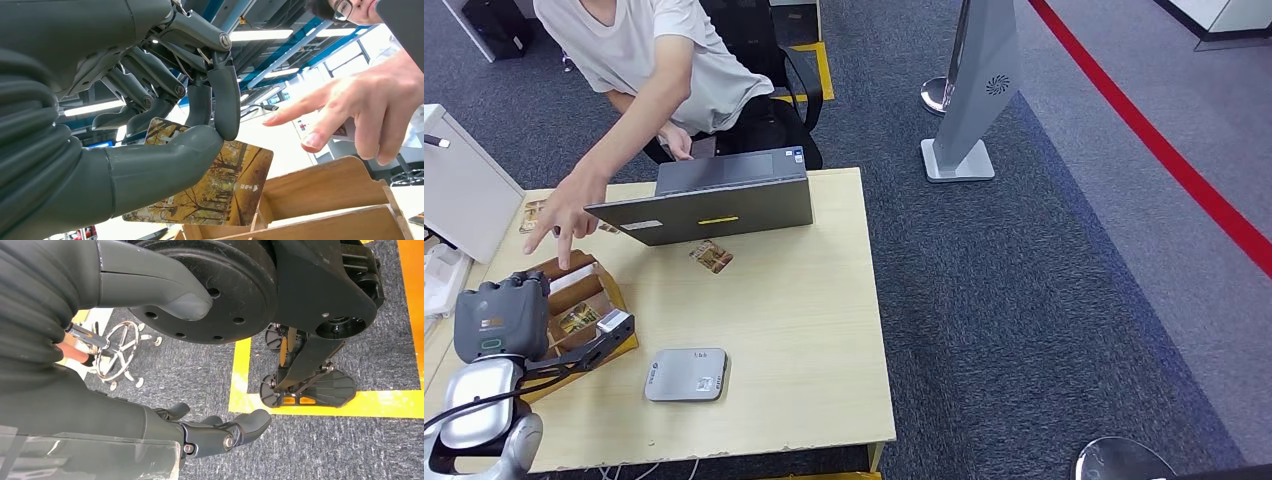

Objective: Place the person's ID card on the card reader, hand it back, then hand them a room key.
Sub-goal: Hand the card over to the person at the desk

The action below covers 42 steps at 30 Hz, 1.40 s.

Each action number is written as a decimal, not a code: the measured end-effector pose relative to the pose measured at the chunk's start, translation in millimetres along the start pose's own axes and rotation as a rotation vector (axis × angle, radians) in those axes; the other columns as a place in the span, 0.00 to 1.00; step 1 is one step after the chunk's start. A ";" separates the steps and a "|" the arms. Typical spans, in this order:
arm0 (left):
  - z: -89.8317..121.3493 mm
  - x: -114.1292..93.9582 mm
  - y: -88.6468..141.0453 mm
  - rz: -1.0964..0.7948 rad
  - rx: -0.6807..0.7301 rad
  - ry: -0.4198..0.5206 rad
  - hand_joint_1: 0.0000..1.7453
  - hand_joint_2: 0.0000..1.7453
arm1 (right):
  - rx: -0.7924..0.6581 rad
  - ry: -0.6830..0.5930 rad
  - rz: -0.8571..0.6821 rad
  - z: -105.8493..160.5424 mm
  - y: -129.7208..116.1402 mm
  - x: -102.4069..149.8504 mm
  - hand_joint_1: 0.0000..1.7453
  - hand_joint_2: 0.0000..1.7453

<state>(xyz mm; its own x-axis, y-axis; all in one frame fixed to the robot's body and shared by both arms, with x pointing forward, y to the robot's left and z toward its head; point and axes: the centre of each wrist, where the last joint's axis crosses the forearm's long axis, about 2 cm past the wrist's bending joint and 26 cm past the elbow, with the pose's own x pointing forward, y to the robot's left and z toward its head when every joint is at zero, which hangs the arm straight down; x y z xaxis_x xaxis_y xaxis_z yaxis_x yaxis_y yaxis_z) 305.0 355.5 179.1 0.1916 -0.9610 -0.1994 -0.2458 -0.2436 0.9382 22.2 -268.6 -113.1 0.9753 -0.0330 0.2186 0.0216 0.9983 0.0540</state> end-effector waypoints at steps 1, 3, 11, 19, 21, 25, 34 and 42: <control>-0.1 -0.3 0.0 0.000 -0.001 0.001 1.00 1.00 | 0.000 0.000 -0.001 0.0 0.0 0.0 0.00 1.00; -0.4 -1.3 0.1 -0.001 -0.001 0.005 1.00 1.00 | 0.000 0.000 -0.001 0.0 0.0 0.0 0.00 1.00; -1.2 -2.9 0.5 -0.001 0.001 0.011 1.00 1.00 | 0.000 0.000 -0.001 0.0 0.0 0.0 0.00 1.00; -13.5 -15.5 9.0 -0.024 0.061 0.042 1.00 1.00 | -0.001 0.000 -0.005 0.0 0.0 0.0 0.00 1.00; -22.0 -24.2 15.5 -0.040 0.095 0.049 1.00 1.00 | -0.001 0.002 -0.003 0.0 0.0 0.1 0.00 1.00; -44.7 -41.8 35.4 -0.072 0.162 0.064 1.00 1.00 | 0.000 0.004 0.000 0.0 0.1 0.3 0.00 1.00; -92.9 -63.5 91.4 -0.115 0.267 0.117 1.00 1.00 | 0.008 -0.004 0.006 -0.5 1.5 3.3 0.00 1.00; -106.9 -74.7 108.9 -0.140 0.317 0.131 1.00 1.00 | 0.012 -0.007 0.006 -0.8 2.3 4.8 0.00 1.00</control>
<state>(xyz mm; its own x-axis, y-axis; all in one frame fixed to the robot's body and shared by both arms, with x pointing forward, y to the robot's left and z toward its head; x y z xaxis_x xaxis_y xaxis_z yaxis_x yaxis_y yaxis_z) 365.5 414.7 326.3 0.3591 -0.8956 -0.2628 -0.4870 -0.4200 0.7658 27.1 -266.4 -112.7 0.9738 -0.0271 0.2257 0.0129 0.9979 0.0640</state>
